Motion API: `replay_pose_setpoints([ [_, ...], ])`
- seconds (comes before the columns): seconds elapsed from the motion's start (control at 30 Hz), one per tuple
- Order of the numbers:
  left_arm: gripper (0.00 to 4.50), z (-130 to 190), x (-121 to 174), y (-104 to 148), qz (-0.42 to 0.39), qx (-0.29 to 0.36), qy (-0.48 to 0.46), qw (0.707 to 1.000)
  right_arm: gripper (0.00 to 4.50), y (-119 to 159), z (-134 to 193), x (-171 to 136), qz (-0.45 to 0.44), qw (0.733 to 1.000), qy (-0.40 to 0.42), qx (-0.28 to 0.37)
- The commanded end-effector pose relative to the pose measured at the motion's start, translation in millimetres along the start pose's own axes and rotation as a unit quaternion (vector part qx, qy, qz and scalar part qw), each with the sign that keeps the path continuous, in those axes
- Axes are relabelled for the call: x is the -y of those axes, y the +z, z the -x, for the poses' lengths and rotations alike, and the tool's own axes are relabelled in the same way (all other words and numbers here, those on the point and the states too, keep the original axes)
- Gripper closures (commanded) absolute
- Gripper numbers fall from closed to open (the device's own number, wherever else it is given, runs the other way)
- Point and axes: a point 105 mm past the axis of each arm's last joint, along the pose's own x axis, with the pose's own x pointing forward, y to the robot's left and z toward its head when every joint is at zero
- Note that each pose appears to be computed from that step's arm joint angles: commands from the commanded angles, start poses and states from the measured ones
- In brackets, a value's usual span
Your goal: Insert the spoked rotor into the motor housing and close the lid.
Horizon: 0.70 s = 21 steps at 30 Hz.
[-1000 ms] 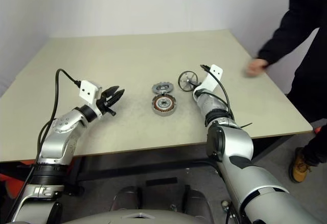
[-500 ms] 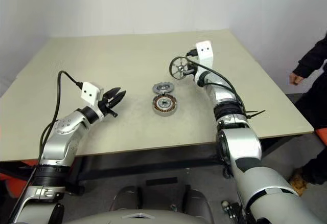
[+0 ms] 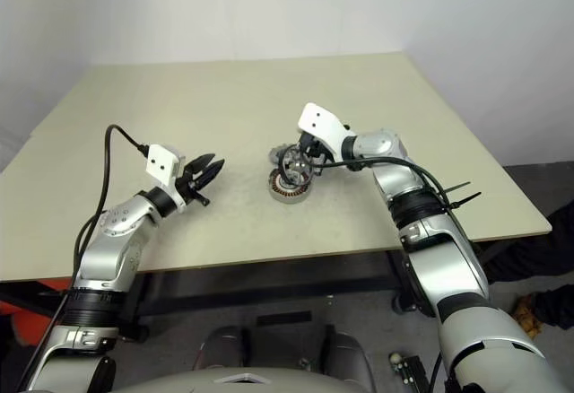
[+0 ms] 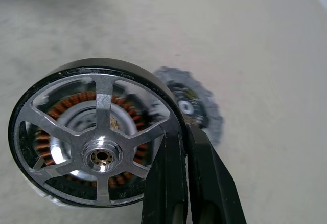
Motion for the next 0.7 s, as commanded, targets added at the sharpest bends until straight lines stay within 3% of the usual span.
replay_pose_setpoints([
  [0.03, 3.20, -0.1, 0.8, 14.6, -0.016, 0.026, 0.001, 1.000, 4.47, 29.2, -3.5, 3.6, 0.092, 0.996, 0.013, 0.013],
  [0.5, 3.20, -1.5, 6.9, 11.5, -0.007, 0.030, 0.007, 1.000, 4.47, 64.4, -8.5, 20.7, 0.283, 0.957, 0.061, -0.023],
  [0.7, 3.20, -2.4, 9.7, 8.8, 0.001, 0.034, 0.014, 0.999, 4.47, 61.2, -7.7, 21.1, 0.344, 0.931, 0.105, -0.059],
])
